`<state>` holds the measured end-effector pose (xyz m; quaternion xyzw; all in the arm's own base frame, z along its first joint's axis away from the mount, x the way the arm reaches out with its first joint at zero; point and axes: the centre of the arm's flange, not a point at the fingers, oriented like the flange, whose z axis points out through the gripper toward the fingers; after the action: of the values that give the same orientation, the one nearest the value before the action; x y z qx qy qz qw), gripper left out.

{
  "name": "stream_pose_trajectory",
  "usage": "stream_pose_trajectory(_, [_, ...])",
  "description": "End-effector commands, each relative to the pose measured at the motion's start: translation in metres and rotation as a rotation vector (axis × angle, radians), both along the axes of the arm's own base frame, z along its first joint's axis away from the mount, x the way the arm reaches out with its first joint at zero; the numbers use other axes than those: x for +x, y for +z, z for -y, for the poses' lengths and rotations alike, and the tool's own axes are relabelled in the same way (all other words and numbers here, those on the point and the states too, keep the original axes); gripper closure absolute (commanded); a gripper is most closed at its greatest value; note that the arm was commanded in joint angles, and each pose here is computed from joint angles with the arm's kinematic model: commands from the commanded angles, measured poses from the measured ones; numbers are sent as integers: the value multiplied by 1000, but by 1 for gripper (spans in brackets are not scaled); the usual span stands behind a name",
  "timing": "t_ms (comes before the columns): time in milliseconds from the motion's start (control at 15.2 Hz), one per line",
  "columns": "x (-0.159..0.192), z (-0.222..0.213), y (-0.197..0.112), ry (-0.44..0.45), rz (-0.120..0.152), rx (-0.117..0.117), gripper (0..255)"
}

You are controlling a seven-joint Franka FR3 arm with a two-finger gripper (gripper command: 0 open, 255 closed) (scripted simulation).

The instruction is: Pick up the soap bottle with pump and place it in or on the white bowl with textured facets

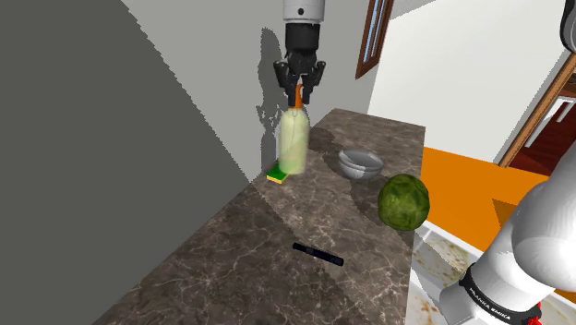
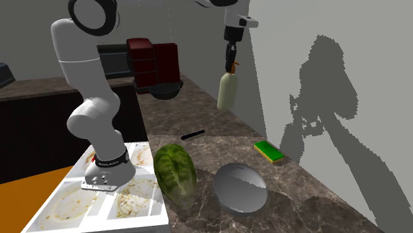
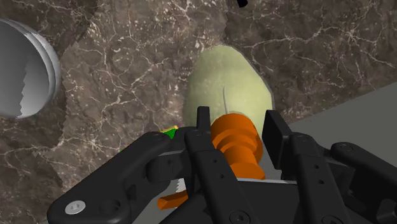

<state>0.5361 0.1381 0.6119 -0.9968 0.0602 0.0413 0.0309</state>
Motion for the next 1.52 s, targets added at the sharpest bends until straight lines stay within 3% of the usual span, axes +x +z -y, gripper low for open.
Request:
stream_pose_trajectory(0, [-4,26,7,2,0,0,255])
stream_pose_trajectory(1452, [-34,310,60,2,0,0,255])
